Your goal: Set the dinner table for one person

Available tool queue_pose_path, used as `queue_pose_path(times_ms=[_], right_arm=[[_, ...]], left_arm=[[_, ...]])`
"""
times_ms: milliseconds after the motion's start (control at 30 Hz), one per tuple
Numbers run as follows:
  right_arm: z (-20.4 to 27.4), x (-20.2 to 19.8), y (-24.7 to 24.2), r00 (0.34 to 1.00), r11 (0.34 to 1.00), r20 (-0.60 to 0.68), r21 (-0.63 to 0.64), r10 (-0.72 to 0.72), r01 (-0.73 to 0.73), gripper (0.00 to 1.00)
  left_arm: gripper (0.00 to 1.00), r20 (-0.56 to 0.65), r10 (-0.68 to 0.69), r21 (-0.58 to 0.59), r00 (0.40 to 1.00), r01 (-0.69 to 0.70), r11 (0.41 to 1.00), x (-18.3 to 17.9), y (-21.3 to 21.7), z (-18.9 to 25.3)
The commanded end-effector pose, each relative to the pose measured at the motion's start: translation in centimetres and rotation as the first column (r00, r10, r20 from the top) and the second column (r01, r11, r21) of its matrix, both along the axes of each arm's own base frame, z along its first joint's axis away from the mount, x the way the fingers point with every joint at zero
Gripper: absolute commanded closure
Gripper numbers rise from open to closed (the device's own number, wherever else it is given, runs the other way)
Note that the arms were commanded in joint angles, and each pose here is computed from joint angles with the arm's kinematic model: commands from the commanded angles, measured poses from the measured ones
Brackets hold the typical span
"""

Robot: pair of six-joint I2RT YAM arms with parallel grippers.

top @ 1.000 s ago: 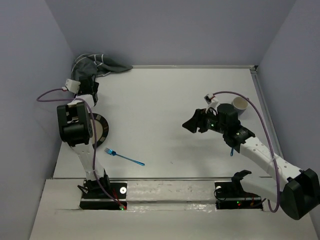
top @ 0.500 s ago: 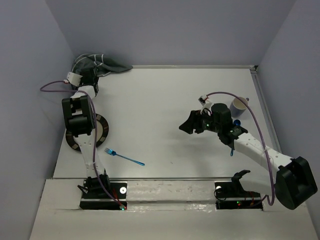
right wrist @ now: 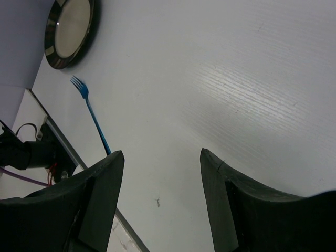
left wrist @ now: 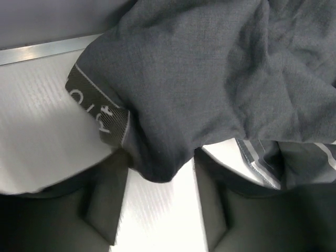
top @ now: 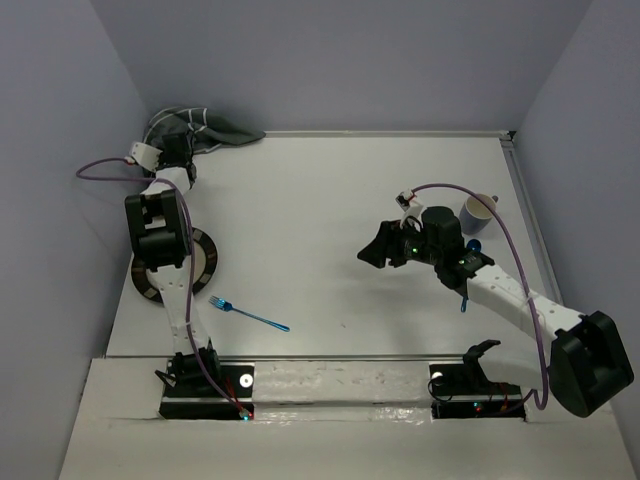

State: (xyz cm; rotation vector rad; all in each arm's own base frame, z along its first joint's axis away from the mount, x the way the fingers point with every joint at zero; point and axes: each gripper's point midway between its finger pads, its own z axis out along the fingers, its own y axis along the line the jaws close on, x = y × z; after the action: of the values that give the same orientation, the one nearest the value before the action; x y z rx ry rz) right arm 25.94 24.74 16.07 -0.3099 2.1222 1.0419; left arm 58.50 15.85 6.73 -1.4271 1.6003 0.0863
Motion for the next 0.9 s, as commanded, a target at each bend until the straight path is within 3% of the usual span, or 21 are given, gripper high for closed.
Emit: queue_pose_path(times_ms=[0,33,167,300,400,533,567,700,767,867], right_arm=[[0.5,0.3,0.6,0.998,0.999,0.057,0.017,0.026,-0.027,0.34],[0.4,0.3,0.6,0.998,1.000,0.055,0.015,0.025,-0.026,0.34],[0.8,0.6,0.5,0.998,1.000,0.067,0.015,0.014,-0.015,0.34],[1.2,0.9,0.2,0.997,1.000,0.082,0.015,-0.011,0.010,0.34],[1.9,1.3,-0.4,0.993,0.998,0.099,0.019,-0.063,0.061,0.35],[3.6,2.2,-1.6,0.977,0.983,0.117,0.058,-0.179,0.174,0.35],[4.3,2.3,-1.9,0.970,0.977,0.125,0.073,-0.208,0.200,0.35],[5.8,3.4,-4.0,0.931,0.947,0.174,0.043,-0.321,0.319,0.35],[7.5,4.0,-5.6,0.892,0.921,0.237,0.025,-0.384,0.390,0.35],[10.0,4.6,-8.2,0.821,0.866,0.306,0.018,-0.481,0.500,0.36]], left_arm=[[0.57,0.024,0.017,0.050,1.000,-0.018,0.999,1.4,1.4,2.1],[0.71,0.026,0.002,0.058,1.000,-0.003,0.998,1.9,1.4,2.4],[1.00,0.019,-0.051,0.073,0.999,0.050,0.996,2.4,0.8,3.1],[1.00,0.002,-0.148,0.098,0.989,0.147,0.984,3.1,-1.6,4.0],[1.00,0.024,-0.296,0.122,0.955,0.291,0.949,4.0,-6.7,5.4],[1.00,0.105,-0.533,0.176,0.840,0.512,0.841,3.4,-17.7,7.5],[1.00,0.142,-0.602,0.189,0.785,0.576,0.795,3.2,-21.9,8.4],[1.00,0.176,-0.725,0.187,0.666,0.701,0.688,-0.7,-29.2,8.3],[1.00,0.201,-0.812,0.187,0.547,0.793,0.580,-4.1,-35.2,7.8],[1.00,0.228,-0.874,0.195,0.428,0.860,0.472,-7.5,-39.8,8.8]])
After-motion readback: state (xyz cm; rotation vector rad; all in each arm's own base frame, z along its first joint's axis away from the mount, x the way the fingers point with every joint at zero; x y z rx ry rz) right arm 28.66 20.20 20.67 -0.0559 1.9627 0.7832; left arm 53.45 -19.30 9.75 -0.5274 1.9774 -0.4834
